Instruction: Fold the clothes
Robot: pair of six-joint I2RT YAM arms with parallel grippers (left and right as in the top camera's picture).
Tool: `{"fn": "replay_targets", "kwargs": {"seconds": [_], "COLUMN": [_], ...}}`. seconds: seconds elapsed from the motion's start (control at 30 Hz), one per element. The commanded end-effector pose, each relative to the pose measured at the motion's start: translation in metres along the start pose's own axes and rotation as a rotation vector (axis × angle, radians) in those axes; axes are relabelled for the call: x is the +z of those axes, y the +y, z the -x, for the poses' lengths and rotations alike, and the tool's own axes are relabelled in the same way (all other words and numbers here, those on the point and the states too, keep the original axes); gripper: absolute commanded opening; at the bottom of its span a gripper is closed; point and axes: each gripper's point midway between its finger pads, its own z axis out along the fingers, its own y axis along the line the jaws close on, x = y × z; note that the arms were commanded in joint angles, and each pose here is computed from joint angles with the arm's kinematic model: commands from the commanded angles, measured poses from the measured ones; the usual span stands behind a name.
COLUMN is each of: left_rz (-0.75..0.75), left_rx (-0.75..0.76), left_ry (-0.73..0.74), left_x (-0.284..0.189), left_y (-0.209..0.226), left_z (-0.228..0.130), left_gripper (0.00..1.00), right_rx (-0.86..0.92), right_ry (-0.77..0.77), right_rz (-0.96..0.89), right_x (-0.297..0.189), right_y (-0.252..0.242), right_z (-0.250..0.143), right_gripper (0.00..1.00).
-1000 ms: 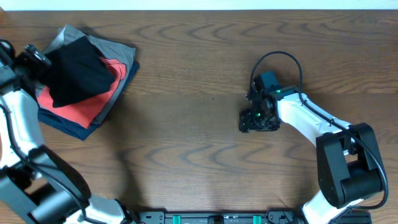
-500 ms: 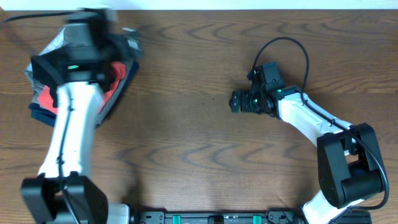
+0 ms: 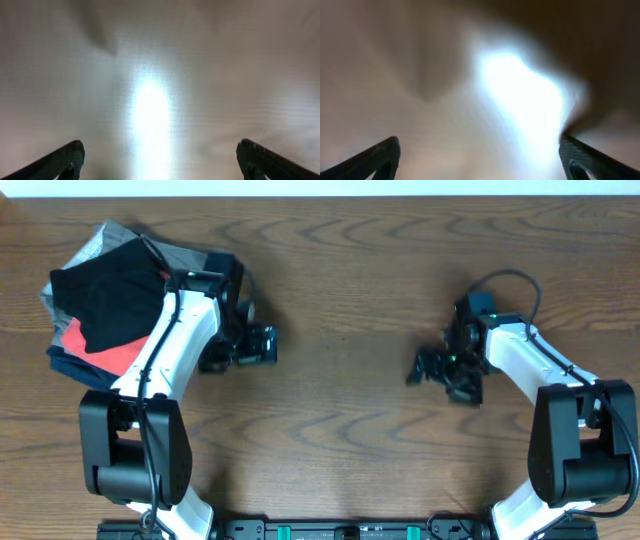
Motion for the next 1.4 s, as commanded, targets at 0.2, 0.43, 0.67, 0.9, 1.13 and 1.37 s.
{"fn": "replay_targets", "kwargs": {"seconds": [0.2,0.43,0.67,0.9,1.13,1.37], "left_rz": [0.053,0.023,-0.101,-0.171,-0.180,-0.155], "left_rx": [-0.103,-0.084,-0.011,0.076,0.150,0.141], "left_ry": [0.278,0.163,-0.302,-0.952,-1.283,-1.193], "left_x": [-0.021,-0.046,-0.088,-0.134,-0.149,-0.124], "left_y": [0.011,0.012,0.010,0.023,0.030,0.036], "left_z": [-0.077,-0.104,-0.120,-0.122,-0.126,-0.131], "left_gripper": [0.98,0.98,0.98,0.98,0.98,0.98], "right_rx": [-0.029,-0.108,-0.193,-0.295,-0.254,-0.253], "right_ry": [0.308,0.256,-0.175,-0.922,-1.270,-1.234], "right_rz": [-0.071,0.011,0.053,0.114,0.191,0.165], "right_x": [-0.014,-0.045,-0.091,-0.171,-0.215,-0.204], "right_y": [-0.023,-0.012,-0.005,-0.006,-0.024,-0.033], "right_z": [-0.076,-0.101,-0.102,-0.096,-0.106,-0.111], "right_gripper": [0.99,0.99,0.99,0.99,0.99,0.99]}}
